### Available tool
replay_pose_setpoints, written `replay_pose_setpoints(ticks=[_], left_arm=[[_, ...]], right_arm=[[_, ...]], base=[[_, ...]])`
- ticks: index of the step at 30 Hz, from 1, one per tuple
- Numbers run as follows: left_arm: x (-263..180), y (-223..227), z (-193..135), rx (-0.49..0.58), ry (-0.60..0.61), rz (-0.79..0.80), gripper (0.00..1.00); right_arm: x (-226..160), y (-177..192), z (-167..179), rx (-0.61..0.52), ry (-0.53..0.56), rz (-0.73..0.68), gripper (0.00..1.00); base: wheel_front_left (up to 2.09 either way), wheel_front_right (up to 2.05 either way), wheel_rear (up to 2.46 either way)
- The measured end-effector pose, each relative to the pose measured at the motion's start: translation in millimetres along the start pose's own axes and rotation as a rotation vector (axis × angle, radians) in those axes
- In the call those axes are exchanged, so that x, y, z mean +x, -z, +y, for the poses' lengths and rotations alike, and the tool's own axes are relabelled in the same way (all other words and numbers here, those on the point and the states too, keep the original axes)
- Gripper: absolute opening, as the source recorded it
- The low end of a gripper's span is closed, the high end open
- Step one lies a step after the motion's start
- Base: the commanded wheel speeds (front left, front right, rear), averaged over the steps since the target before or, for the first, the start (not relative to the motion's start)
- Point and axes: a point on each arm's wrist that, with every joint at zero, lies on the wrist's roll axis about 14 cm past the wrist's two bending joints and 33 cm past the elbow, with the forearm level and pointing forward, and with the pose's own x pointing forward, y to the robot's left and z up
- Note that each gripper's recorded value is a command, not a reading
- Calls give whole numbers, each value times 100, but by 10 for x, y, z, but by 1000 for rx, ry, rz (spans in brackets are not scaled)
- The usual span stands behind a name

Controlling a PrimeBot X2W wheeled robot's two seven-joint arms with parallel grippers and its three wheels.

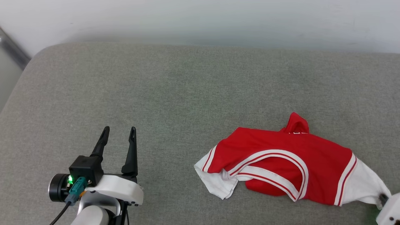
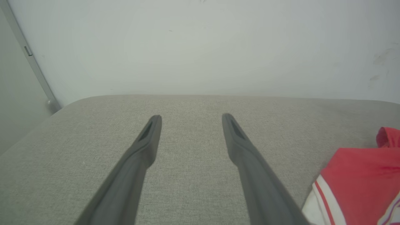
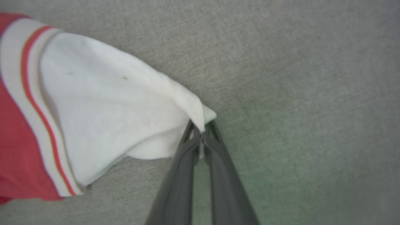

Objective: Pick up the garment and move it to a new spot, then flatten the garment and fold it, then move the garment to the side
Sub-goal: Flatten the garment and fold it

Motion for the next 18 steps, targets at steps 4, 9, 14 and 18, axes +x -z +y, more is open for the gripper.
replay_pose_setpoints(ticks=[4,9,14,18], left_arm=[[-18,-8,30,-1,-12,0,100],[-102,-19,77,-4,-35,3,100],[-231,-19,125,-7,-56,14,100],[-344,-18,165,-9,-72,24,100]], right_arm=[[5,-255,148,-29,-37,-162,100],[-174,-722,307,-104,-73,-422,100],[-486,-1064,628,-171,-147,-652,100],[-740,-1119,925,-199,-230,-758,100]], base=[[0,0,0],[0,0,0],[0,0,0],[0,0,0]])
